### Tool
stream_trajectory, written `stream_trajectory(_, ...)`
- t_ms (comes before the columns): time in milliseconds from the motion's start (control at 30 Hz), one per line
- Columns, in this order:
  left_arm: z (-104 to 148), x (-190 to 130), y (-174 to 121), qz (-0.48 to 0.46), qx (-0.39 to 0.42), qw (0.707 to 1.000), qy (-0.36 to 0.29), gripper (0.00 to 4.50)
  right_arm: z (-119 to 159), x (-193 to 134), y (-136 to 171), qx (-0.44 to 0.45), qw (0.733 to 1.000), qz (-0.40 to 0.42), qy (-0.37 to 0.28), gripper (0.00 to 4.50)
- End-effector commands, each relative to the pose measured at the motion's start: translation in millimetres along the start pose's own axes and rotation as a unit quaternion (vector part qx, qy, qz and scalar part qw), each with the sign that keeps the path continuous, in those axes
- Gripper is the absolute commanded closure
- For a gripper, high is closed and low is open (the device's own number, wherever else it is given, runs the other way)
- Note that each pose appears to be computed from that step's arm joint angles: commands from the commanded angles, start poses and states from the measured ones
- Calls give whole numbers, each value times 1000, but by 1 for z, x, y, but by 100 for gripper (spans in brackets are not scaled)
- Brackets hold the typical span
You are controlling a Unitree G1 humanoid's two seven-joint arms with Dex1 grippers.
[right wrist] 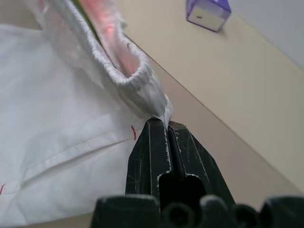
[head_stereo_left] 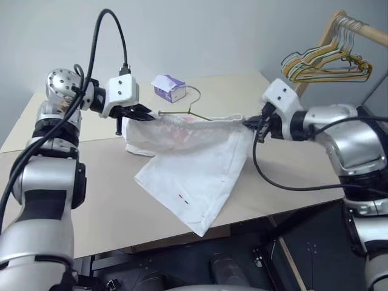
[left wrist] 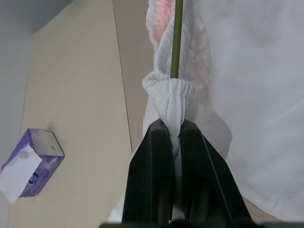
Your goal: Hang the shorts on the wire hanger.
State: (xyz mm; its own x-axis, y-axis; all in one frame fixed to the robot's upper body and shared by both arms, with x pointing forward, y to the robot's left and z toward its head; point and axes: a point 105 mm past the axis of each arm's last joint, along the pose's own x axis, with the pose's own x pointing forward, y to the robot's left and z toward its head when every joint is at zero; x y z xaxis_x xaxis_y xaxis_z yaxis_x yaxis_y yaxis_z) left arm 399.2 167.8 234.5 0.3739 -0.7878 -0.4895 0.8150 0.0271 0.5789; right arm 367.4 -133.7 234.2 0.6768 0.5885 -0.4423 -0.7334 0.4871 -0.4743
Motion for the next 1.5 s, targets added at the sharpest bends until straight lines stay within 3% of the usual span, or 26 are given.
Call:
stream_trajectory(33,20,-9,13,28,17,999,-42,450,34,-4,-1,-53,998,6,-19,444)
stream_trajectory(233,14,-11,11,36,21,999,-26,450,47,-2,0,-83,996,13,-13,444)
stream_trajectory(500,18,-13,11,42,10,997,-61,450,45,9,5,-123,992,9,-32,444)
stream_trajectory(600,14,-14,8,38,12,998,-52,450,44,8,5,-123,991,16,-41,379)
stream_trajectory(800,13,-15,6,35,11,998,-53,450,34,9,6,-128,990,29,-53,182)
stream_trajectory(1067,13,-14,5,30,14,998,-52,450,17,13,8,-74,993,61,-75,182)
stream_trajectory(1433,20,-14,-2,-4,17,997,-80,450,17,20,14,-18,987,111,-114,182)
stream_trajectory(1500,20,-14,-2,-5,18,996,-81,450,18,21,15,-10,986,120,-116,219)
